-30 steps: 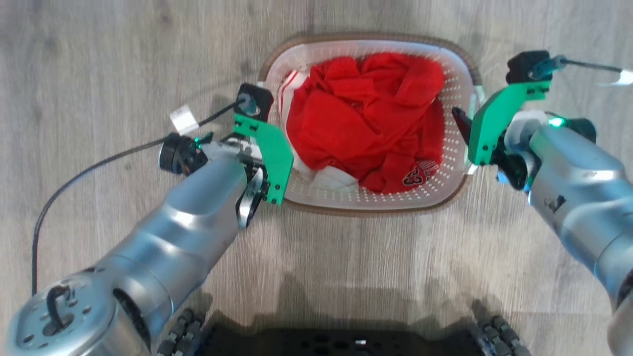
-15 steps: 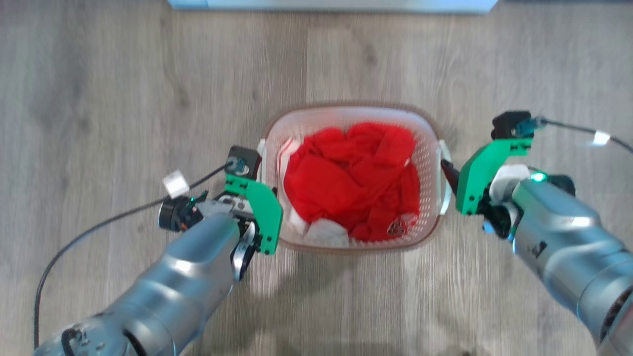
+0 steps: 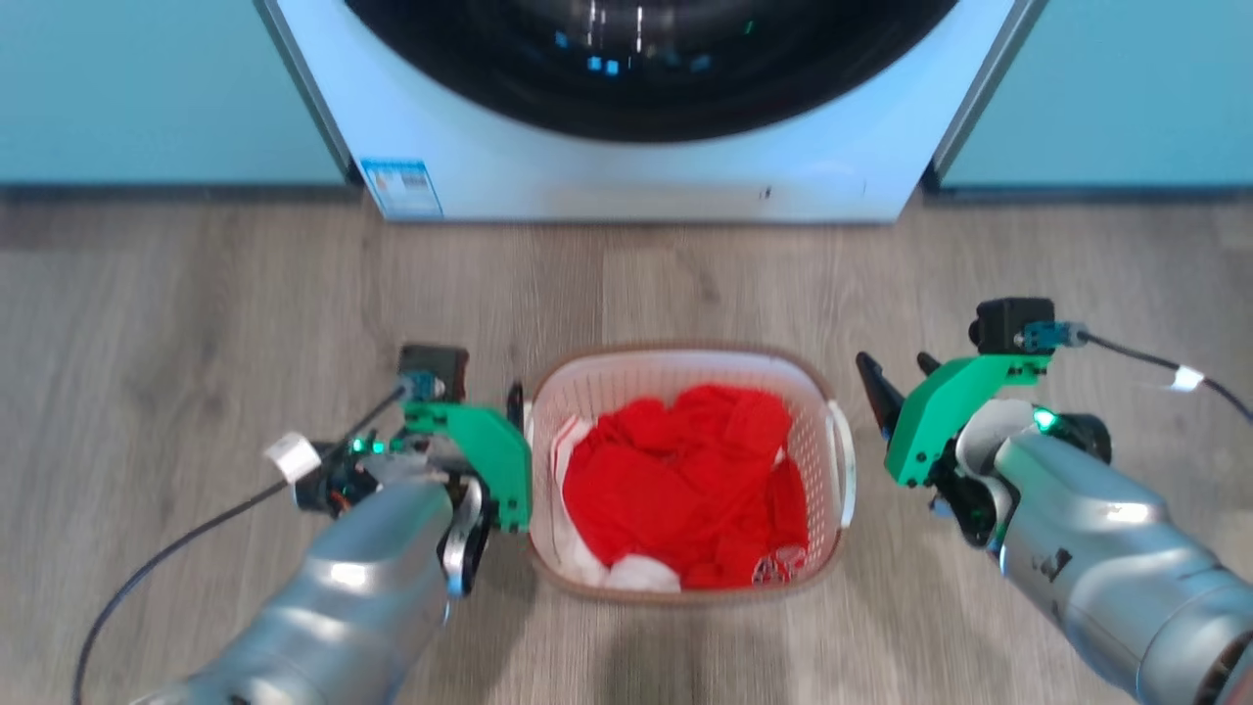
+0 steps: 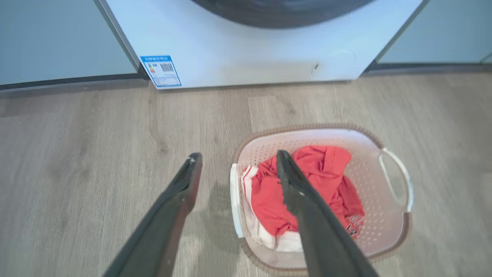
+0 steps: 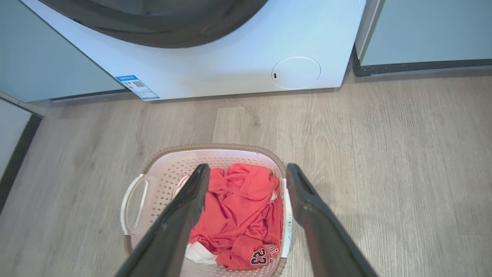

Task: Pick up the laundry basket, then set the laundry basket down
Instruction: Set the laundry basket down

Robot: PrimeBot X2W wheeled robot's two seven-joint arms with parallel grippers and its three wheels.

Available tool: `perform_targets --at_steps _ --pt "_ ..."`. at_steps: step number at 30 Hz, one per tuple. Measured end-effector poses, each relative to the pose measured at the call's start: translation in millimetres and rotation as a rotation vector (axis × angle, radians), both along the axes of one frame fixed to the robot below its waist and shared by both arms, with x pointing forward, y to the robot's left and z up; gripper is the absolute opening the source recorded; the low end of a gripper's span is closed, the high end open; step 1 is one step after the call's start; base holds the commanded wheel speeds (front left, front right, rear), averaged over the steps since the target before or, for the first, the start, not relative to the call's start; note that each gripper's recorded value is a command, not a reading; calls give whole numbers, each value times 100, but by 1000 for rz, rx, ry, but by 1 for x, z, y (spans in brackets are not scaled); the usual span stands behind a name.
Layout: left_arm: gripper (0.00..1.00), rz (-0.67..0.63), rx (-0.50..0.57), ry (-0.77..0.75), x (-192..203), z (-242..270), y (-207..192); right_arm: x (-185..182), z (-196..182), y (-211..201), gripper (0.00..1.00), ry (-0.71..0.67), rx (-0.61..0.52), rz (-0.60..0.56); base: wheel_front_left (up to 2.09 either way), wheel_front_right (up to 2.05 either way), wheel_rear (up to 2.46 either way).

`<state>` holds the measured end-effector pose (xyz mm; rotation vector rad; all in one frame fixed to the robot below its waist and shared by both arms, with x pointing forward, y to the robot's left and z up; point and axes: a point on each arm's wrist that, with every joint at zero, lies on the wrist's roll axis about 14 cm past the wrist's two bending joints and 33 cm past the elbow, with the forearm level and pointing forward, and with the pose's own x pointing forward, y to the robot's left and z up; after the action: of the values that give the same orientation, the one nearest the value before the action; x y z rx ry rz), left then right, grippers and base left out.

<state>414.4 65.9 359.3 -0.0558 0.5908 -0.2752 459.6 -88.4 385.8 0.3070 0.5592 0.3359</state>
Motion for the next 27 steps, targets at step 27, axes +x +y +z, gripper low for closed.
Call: perform_targets --at_steps 27 --pt "100 267 -108 -681 -42 168 54 -67 143 -32 100 -633 55 -134 0 0 0"
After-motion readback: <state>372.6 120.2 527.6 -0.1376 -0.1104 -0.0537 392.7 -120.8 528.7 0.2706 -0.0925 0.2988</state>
